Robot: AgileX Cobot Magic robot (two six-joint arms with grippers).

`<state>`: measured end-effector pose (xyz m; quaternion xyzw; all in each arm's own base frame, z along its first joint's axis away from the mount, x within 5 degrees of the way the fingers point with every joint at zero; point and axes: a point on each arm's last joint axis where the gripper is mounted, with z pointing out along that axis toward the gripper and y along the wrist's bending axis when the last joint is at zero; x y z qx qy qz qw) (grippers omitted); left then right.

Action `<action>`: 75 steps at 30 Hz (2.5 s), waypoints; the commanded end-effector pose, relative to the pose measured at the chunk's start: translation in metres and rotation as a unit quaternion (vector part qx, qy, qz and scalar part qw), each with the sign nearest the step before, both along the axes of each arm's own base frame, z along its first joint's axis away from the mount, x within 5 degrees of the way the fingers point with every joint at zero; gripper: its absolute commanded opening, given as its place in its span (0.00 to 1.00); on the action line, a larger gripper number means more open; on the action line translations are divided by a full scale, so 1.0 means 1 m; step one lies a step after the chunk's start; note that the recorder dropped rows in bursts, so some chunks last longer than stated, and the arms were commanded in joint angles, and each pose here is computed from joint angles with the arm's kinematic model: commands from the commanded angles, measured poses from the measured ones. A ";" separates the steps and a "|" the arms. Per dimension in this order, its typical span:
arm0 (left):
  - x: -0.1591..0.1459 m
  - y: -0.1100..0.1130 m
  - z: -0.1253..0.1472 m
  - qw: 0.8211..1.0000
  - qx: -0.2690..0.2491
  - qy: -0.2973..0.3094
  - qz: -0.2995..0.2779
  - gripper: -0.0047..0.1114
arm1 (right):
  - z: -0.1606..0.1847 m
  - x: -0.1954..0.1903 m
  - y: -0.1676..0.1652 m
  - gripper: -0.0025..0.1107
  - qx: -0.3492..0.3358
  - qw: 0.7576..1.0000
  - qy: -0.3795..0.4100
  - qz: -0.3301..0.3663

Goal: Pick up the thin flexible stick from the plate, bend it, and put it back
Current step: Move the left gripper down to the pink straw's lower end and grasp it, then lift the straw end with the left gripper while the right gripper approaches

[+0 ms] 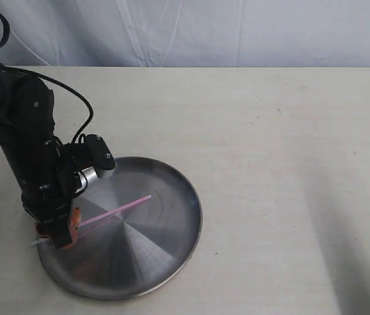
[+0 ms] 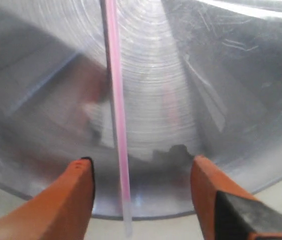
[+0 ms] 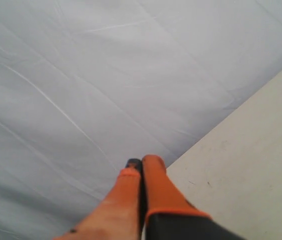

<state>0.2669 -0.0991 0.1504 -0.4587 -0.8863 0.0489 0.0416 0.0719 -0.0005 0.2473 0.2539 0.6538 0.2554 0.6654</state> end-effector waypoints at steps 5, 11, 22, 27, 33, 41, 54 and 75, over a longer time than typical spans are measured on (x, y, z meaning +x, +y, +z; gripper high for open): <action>0.004 -0.001 -0.015 1.000 0.009 0.013 -0.001 0.52 | 0.002 0.001 0.000 0.01 -0.010 1.000 -0.002 0.000; 0.005 -0.002 -0.021 1.000 0.011 0.015 -0.002 0.52 | 0.002 0.001 0.000 0.01 -0.011 1.000 -0.003 0.002; 0.006 -0.001 -0.024 1.000 0.018 0.016 -0.007 0.17 | 0.002 0.001 0.000 0.01 -0.013 1.000 -0.003 0.001; 0.005 0.000 -0.023 1.000 0.019 0.020 -0.001 0.04 | 0.003 0.001 0.001 0.01 -0.018 1.000 -0.010 0.006; 0.004 0.000 0.000 1.000 0.007 -0.020 0.012 0.04 | 0.021 0.012 0.008 0.01 -0.106 0.993 -0.016 0.040; -0.001 -0.001 0.037 0.996 -0.029 -0.083 0.023 0.04 | 0.057 0.066 0.008 0.01 -0.258 0.961 0.096 0.026; -0.011 -0.013 0.073 0.995 -0.094 -0.015 0.009 0.04 | 0.033 0.136 0.107 0.01 -0.536 0.727 0.212 0.373; -0.015 -0.041 0.097 0.968 -0.245 0.043 0.046 0.04 | 0.019 0.126 0.161 0.56 -0.677 0.579 0.063 0.449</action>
